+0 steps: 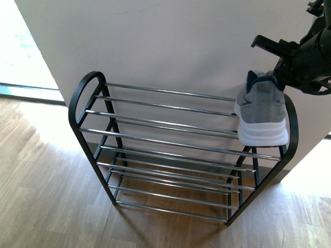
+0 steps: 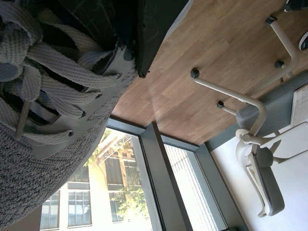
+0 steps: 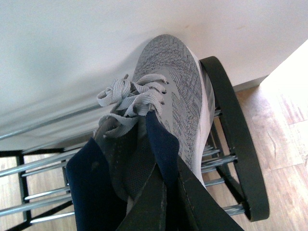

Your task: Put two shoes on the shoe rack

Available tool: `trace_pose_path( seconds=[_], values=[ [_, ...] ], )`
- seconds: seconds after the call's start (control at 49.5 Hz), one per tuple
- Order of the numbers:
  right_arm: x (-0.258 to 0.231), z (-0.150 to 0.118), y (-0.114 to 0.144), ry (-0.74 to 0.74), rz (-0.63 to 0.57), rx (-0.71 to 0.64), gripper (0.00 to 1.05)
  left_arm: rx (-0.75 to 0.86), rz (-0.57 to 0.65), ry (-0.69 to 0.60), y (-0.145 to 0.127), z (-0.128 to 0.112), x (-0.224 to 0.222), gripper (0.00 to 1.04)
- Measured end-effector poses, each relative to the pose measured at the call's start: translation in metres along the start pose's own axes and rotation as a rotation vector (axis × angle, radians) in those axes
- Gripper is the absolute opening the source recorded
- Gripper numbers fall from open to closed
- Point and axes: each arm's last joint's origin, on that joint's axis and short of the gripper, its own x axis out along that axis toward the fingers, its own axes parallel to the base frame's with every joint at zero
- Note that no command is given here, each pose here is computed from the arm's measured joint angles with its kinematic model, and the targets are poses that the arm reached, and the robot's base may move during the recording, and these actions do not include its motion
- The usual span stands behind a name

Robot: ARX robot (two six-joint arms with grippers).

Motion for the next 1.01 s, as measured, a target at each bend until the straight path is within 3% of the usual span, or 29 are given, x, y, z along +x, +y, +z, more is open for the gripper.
trace_pose_path(
  seconds=[0.384,0.686,0.888,0.929,1.009],
  values=[
    [0.03,0.007,0.001,0.012,-0.029,-0.009,0.02,0.0,0.0,0.0,0.0,0.0,0.0,0.02],
    [0.034,0.012,0.002,0.084,-0.075,-0.019,0.49,0.0,0.0,0.0,0.0,0.0,0.0,0.02],
    [0.03,0.026,0.011,0.145,-0.033,-0.044,0.93,0.0,0.0,0.0,0.0,0.0,0.0,0.02],
    [0.029,0.027,0.011,0.193,0.0,-0.046,0.97,0.0,0.0,0.0,0.0,0.0,0.0,0.02],
    [0.027,0.03,0.008,0.25,0.034,-0.078,0.95,0.0,0.0,0.0,0.0,0.0,0.0,0.02]
  ],
)
